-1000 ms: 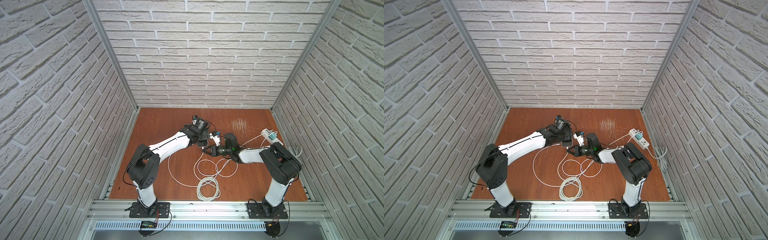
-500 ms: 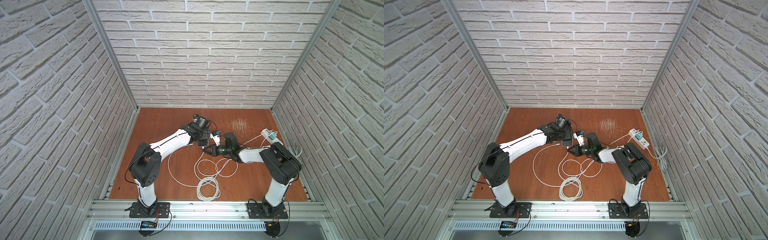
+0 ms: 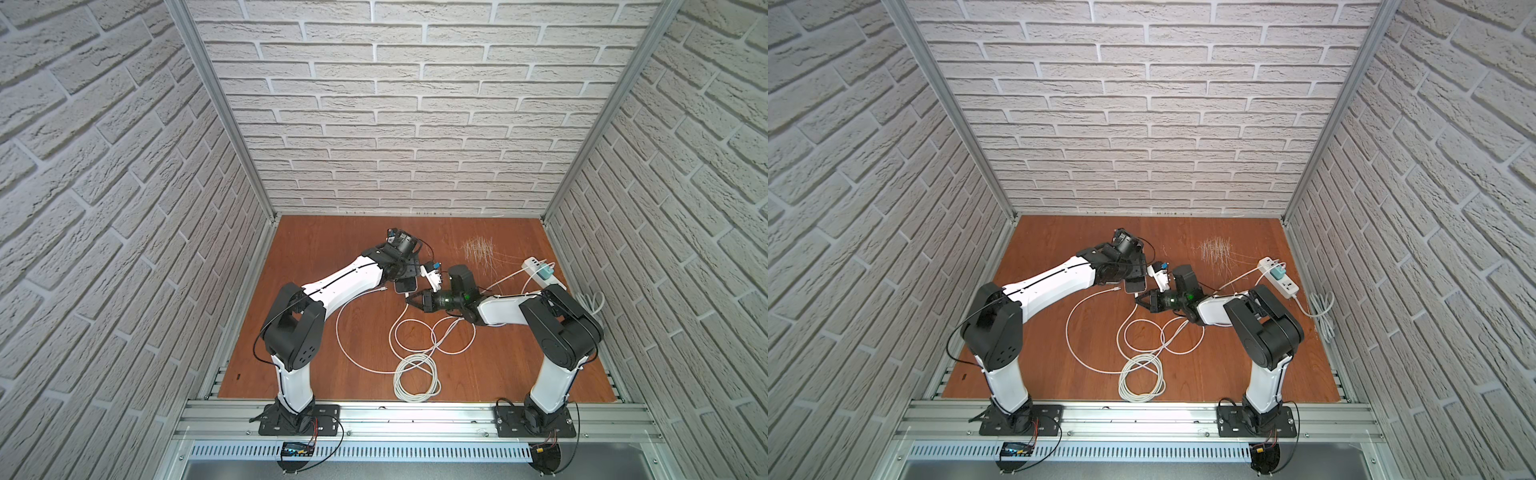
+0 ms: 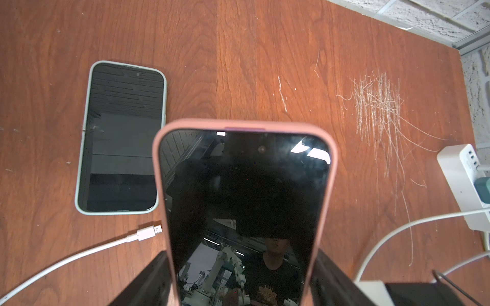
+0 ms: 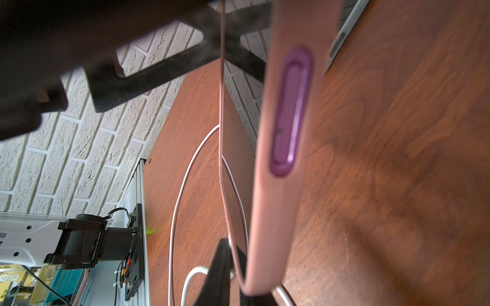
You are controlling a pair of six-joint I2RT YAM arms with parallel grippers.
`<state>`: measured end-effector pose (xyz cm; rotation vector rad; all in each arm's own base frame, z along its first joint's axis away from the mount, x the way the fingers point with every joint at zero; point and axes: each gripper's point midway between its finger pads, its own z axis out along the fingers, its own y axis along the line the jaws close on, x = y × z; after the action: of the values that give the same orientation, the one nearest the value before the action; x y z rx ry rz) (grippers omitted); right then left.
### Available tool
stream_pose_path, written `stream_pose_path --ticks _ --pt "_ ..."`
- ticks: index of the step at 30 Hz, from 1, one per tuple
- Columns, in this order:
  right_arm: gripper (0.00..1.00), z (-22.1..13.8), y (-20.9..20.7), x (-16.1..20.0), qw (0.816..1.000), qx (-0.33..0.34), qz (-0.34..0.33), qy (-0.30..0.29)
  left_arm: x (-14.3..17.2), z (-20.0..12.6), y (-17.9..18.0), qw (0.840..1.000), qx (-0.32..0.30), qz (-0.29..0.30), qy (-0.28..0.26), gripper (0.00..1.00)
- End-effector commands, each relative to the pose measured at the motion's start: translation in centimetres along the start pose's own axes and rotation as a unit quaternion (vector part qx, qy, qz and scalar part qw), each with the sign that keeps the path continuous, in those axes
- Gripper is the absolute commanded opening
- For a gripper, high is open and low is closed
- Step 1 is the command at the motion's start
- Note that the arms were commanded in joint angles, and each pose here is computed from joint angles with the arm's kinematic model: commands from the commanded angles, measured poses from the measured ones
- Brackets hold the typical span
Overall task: Plug the charging cable into the phone
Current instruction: Insert the charging cable into the phone, then place the phone at the center of the board.
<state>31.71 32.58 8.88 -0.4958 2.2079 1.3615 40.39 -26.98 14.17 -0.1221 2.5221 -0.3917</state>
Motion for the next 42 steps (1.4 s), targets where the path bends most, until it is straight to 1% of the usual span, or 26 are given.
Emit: stream_pose_path --ticks 1,3,7,13,16,19,21,25,29,35,37,40,42 --pt "0.1 -1.8 3.6 -8.3 0.986 -0.019 -0.111 -0.125 3.5 0.1 0.6 0.996 -0.005 0.016 0.092 0.31" --pt "0.2 -1.9 3.6 -8.2 0.986 -0.018 -0.114 -0.12 2.6 0.1 1.0 0.996 -0.009 0.014 0.09 0.31" --pt "0.34 -2.0 3.7 -7.6 0.987 -0.018 -0.117 -0.107 0.8 0.4 1.5 0.996 -0.007 0.007 0.084 0.31" --pt "0.46 -3.0 4.8 -6.6 0.988 -0.023 -0.124 -0.086 -1.3 0.5 2.0 0.997 -0.011 0.004 0.076 0.31" --pt "0.5 -4.0 4.9 -5.5 0.99 -0.003 -0.12 -0.069 -2.1 0.6 2.0 0.997 -0.012 0.013 0.073 0.32" --pt "0.52 -5.8 4.4 -4.9 0.991 0.046 -0.106 -0.073 -2.2 1.3 1.7 0.995 -0.009 0.049 0.084 0.33" --pt "0.52 -7.5 4.4 -4.4 0.988 0.079 -0.102 -0.08 -1.9 2.3 1.3 0.99 -0.009 0.09 0.105 0.32" --pt "0.53 -10.6 5.6 -2.6 0.985 0.091 -0.103 -0.102 -1.4 3.5 0.2 0.978 -0.003 0.166 0.127 0.31" --pt "0.54 -13.7 7.7 -1.0 0.98 0.077 -0.121 -0.138 -0.1 4.5 -2.3 0.956 0.021 0.252 0.149 0.32" --pt "0.54 -17.3 9.9 1.1 0.972 0.07 -0.145 -0.169 2.7 6.3 -4.8 0.917 0.019 0.354 0.185 0.32" --pt "0.54 -18.3 10.5 1.6 0.97 0.066 -0.147 -0.181 3.5 6.8 -5.5 0.9 0.017 0.392 0.19 0.33" --pt "0.54 -19.3 10.9 2.2 0.968 0.064 -0.144 -0.195 4.9 7.6 -6.2 0.87 0.006 0.452 0.196 0.34" --pt "0.54 -19.7 11.1 2.6 0.968 0.063 -0.141 -0.198 6.1 7.9 -6.5 0.845 0.004 0.494 0.205 0.35"
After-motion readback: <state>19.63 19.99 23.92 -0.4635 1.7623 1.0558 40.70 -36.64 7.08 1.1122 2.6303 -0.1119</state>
